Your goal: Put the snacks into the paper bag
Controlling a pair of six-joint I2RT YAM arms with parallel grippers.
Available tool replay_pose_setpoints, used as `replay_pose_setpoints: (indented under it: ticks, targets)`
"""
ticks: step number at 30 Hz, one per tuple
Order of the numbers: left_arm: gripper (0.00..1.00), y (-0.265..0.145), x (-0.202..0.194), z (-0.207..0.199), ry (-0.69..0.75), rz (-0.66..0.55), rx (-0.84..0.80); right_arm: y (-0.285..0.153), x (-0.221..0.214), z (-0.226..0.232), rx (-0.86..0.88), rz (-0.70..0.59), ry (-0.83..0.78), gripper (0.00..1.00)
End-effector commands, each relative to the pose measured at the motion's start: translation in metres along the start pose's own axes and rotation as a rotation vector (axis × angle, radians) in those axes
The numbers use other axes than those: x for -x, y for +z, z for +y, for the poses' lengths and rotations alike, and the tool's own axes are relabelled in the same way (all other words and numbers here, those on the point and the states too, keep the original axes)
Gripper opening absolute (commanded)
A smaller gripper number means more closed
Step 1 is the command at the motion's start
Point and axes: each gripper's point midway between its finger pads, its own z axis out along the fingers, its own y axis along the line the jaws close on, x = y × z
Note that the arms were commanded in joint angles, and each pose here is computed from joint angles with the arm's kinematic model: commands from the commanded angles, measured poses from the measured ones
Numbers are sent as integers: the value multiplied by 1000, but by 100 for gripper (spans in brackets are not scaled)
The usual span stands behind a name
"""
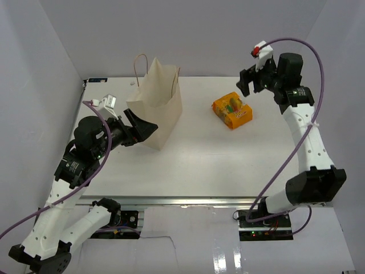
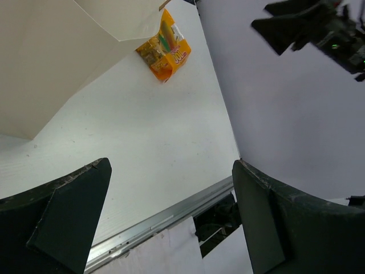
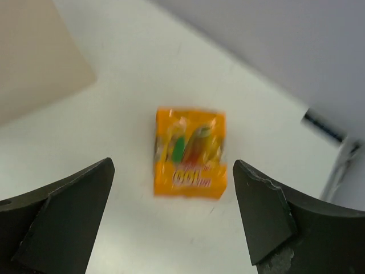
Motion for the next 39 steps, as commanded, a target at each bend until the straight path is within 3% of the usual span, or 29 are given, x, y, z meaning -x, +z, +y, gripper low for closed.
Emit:
replay_pose_setpoints:
  ticks: [1, 4, 7, 10, 12, 19, 38, 39]
  targets:
    - [98, -5, -2, -10, 15, -4, -64, -4, -123, 37, 215, 325, 312, 91]
    - [98, -4, -3, -8, 10, 0, -61, -13, -178, 13, 158, 416, 535, 93]
    - [98, -1, -6, -7, 5, 11, -57, -9, -204, -10, 149, 426, 645, 93]
    - [98, 0, -8, -5, 0, 16, -52, 1, -216, -26, 235, 374, 714, 93]
    - [98, 1, -8, -4, -3, 17, -48, 6, -219, -33, 288, 333, 731, 99]
    - [98, 2, -9, -2, -20, 18, -40, 27, -257, -58, 325, 292, 902, 99]
    - [98, 17, -15, 9, -93, 44, 15, 78, -294, -86, 402, 268, 731, 100]
    - [98, 18, -15, 10, -94, 47, 17, 81, -295, -80, 417, 271, 733, 96]
